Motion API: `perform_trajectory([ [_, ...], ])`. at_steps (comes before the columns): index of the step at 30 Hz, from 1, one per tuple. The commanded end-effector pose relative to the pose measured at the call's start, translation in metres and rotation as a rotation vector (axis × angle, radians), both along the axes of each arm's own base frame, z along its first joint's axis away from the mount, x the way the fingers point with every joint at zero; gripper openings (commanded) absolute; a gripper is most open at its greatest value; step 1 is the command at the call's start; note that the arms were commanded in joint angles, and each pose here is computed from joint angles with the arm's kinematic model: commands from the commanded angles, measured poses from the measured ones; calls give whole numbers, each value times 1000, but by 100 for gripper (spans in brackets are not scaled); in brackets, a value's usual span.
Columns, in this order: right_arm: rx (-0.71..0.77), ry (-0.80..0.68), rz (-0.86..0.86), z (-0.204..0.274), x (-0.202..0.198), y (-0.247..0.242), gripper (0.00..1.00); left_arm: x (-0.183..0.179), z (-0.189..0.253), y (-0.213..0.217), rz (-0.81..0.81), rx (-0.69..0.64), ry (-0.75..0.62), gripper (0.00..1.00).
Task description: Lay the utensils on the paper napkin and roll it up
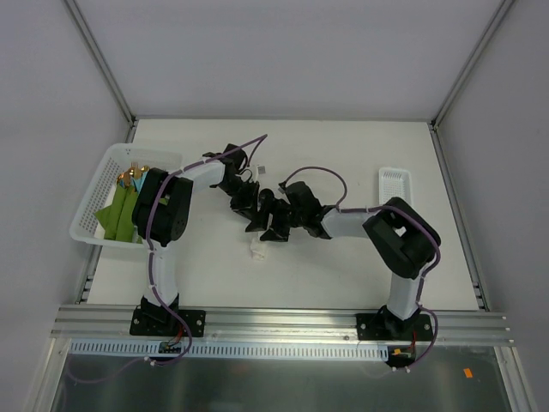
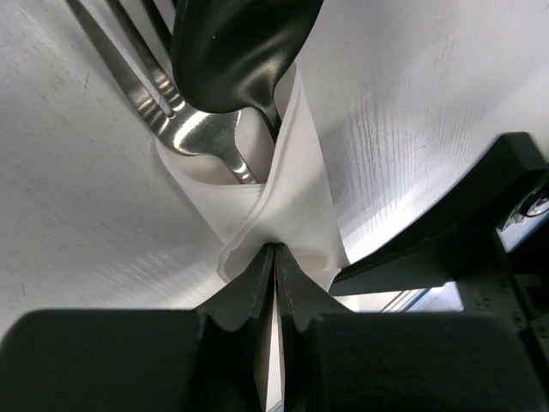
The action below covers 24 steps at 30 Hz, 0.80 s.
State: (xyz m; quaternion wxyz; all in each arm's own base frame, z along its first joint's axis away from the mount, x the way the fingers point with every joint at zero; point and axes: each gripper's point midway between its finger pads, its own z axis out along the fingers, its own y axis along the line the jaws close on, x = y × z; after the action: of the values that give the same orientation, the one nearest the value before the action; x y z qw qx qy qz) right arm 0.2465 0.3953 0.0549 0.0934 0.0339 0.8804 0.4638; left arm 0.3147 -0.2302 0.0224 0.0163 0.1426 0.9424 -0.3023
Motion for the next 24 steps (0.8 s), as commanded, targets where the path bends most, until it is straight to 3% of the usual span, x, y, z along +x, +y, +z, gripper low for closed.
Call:
perform_trajectory([
  [1,-84,-25,23,1,-11,-25,73,-1,-24,19,-9,114,13,3],
  [11,-48,-91,9,32,3,-28,72,-1,-26,19,-2,117,20,2],
  [24,51,-75,-28,33,29,0,45,-4,-30,19,14,116,48,2],
])
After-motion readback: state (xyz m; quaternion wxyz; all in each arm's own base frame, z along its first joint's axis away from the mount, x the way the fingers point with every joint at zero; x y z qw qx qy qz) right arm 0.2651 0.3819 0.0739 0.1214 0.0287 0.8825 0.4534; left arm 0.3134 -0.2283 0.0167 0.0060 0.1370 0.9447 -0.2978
